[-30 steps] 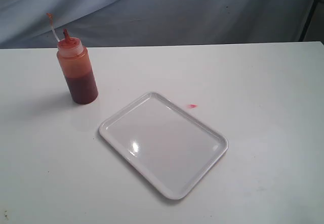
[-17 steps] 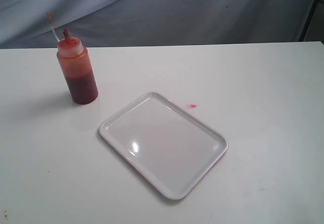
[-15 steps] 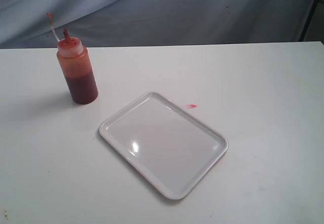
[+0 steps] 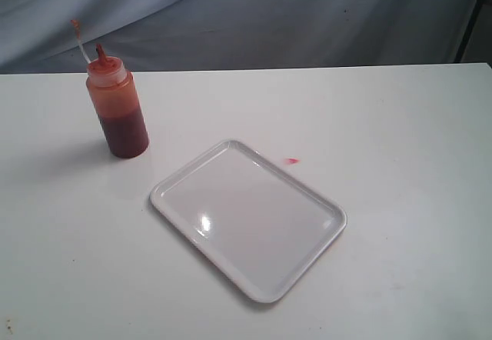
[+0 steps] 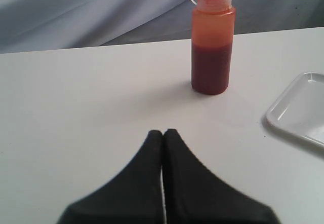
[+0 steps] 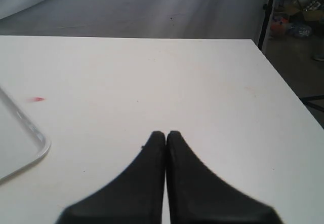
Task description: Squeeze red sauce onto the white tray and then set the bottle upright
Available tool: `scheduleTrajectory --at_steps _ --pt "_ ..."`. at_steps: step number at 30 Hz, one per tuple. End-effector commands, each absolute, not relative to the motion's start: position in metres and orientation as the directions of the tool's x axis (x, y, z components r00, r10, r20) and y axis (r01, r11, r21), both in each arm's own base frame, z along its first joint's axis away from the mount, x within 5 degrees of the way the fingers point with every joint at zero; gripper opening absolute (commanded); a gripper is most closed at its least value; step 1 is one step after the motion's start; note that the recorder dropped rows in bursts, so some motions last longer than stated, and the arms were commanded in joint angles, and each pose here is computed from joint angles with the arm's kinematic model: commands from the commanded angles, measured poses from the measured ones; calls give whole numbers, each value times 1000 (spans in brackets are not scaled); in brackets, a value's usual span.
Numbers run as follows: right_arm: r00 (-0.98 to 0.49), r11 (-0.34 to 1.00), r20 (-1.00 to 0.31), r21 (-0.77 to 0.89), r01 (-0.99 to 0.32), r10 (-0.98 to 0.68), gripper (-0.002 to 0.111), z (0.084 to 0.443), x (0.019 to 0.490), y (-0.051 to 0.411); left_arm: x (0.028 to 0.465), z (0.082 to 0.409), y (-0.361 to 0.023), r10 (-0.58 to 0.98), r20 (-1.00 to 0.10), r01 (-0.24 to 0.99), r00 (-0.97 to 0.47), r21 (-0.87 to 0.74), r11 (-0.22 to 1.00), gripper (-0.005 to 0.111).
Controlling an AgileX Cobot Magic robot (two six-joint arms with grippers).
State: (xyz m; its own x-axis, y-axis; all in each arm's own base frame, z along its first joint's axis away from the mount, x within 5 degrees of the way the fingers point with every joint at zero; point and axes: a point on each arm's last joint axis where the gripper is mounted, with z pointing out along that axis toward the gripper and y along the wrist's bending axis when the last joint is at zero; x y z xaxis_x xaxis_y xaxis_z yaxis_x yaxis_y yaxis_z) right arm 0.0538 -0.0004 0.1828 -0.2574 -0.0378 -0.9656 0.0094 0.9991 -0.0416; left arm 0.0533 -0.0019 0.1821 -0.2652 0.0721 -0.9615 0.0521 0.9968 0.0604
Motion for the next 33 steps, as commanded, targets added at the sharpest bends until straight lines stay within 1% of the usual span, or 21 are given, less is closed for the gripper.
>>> scheduleTrajectory --at_steps 1,21,26,27,30,33 --pt "-251 1000 -968 -30 7 -28 0 182 54 0 53 182 -2 63 -966 55 -252 51 997 0" --pt "-251 1000 -968 -30 7 -28 0 182 54 0 53 182 -2 65 -966 55 -252 53 997 0" --pt "-251 1000 -968 -30 7 -28 0 182 54 0 54 183 4 263 -934 35 -240 263 964 0" --pt "-251 1000 -968 -30 7 -28 0 182 54 0 54 184 5 282 -931 32 -233 283 959 0" --pt "-251 1000 -968 -30 7 -28 0 182 54 0 55 191 2 257 -954 30 -156 255 966 0" --pt "-251 1000 -968 -30 7 -28 0 182 54 0 56 200 -1 140 -989 34 -49 139 990 0"
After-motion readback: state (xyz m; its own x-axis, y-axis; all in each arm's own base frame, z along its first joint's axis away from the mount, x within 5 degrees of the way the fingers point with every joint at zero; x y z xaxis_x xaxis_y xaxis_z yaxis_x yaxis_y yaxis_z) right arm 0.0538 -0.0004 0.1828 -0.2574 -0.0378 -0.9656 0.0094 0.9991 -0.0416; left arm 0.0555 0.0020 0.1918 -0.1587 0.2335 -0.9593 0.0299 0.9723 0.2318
